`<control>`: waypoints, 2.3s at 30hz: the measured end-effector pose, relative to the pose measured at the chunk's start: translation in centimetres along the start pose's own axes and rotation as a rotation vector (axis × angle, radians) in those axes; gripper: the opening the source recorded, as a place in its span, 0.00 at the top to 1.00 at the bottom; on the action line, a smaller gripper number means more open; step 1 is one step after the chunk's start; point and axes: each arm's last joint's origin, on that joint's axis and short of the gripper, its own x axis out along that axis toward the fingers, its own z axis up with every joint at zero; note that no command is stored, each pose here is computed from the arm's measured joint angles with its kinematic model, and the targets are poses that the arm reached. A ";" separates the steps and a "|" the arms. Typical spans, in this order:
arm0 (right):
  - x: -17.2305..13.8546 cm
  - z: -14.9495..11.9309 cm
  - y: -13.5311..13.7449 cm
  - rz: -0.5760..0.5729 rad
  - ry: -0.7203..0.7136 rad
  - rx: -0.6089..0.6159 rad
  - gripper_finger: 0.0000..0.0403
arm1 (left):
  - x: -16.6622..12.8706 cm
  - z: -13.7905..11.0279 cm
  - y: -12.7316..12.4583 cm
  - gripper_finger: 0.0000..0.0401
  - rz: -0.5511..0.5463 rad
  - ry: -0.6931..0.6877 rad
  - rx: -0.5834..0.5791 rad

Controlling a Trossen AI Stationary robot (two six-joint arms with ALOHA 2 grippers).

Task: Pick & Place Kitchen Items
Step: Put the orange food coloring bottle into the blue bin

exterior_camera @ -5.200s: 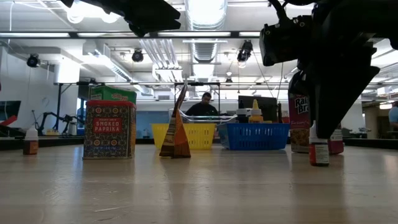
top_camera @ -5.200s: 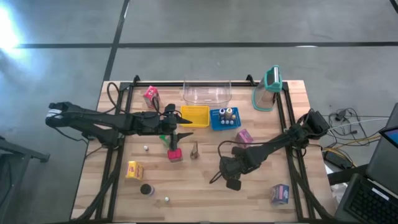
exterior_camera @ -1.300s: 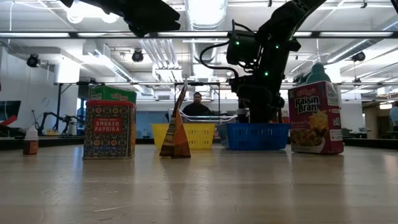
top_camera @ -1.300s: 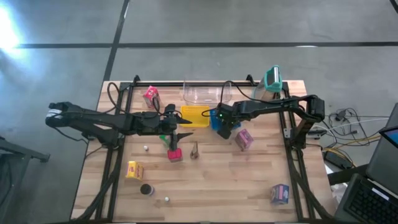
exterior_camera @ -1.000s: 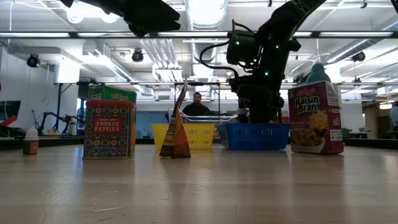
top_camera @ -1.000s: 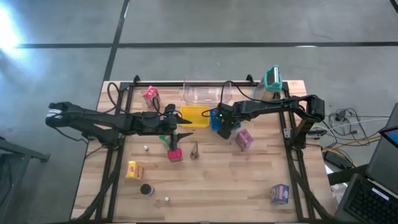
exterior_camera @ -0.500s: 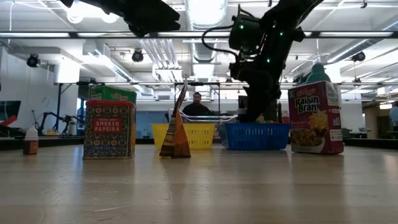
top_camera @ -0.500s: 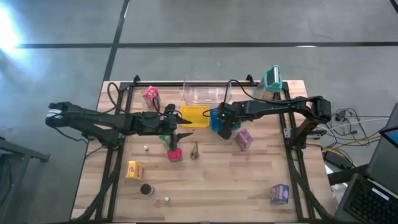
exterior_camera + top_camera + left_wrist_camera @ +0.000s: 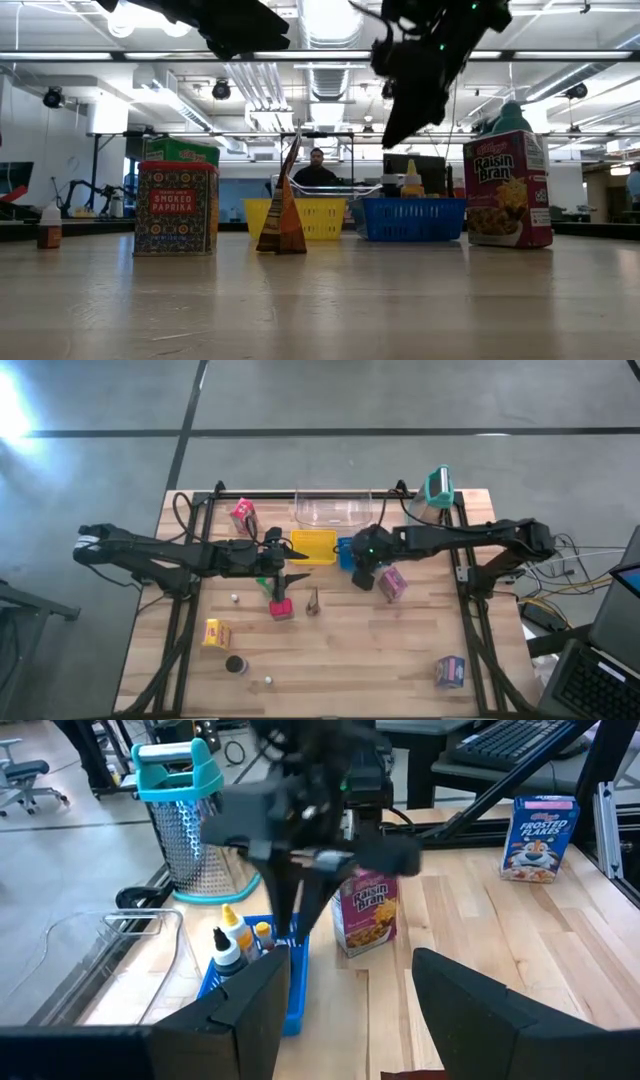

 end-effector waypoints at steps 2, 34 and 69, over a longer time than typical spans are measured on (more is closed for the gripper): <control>-0.7 -0.1 0.9 0.023 -0.021 -0.026 0.83 | 0.0 0.0 0.0 0.46 0.000 0.000 0.000; -18.4 -6.8 -0.5 -0.010 -0.270 -0.260 0.98 | 0.0 -0.1 0.0 0.46 0.000 0.009 0.002; -18.3 -14.9 -5.5 -0.156 -0.419 -0.117 0.98 | -3.3 0.3 -7.7 0.46 -0.134 0.144 0.087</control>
